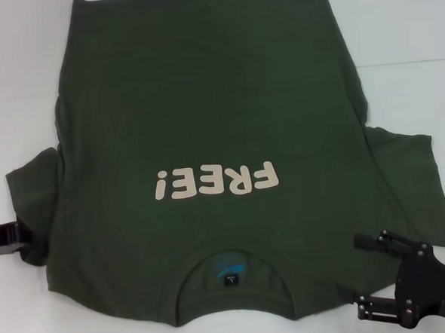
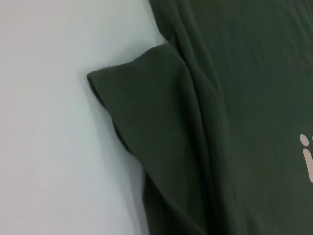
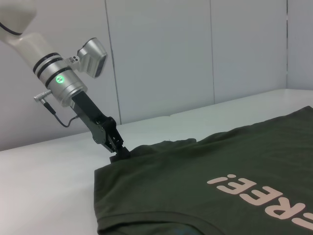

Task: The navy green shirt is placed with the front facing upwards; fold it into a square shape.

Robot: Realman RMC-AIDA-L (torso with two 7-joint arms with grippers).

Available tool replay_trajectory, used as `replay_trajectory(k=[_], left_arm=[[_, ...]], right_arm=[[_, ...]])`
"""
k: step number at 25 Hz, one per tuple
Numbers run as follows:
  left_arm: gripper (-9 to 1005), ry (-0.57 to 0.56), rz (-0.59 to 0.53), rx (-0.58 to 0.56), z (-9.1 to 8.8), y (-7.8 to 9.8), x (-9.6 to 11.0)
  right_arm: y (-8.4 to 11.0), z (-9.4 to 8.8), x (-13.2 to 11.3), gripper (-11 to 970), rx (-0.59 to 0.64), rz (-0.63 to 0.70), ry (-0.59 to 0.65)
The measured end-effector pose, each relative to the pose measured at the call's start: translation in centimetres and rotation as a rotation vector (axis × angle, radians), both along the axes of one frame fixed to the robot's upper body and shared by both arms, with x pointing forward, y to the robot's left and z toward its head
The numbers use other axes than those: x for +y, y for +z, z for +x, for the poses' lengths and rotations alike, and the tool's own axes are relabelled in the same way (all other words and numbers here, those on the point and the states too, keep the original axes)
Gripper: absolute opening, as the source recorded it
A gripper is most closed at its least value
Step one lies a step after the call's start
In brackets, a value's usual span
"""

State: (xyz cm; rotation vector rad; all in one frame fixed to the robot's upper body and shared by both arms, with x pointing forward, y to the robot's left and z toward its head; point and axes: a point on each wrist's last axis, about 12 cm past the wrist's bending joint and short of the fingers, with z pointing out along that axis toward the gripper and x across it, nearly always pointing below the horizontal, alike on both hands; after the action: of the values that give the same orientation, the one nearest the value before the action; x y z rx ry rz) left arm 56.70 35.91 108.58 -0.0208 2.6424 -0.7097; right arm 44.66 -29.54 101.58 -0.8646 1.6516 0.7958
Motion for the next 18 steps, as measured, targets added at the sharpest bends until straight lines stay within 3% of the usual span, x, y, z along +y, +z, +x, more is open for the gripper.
replay_trajectory(k=[5,18], left_arm=[[63,0.000,-0.001,-0.002,0.07,0.05,-0.06],[50,0.031,-0.042,-0.023,0.21,1.00,0.71]], right_arm=[[0.01,0.02,0.00,914,-0.001,0.001,-0.001],[0.08,0.11,-0.10,913,-0.005,0.003,-0.010]])
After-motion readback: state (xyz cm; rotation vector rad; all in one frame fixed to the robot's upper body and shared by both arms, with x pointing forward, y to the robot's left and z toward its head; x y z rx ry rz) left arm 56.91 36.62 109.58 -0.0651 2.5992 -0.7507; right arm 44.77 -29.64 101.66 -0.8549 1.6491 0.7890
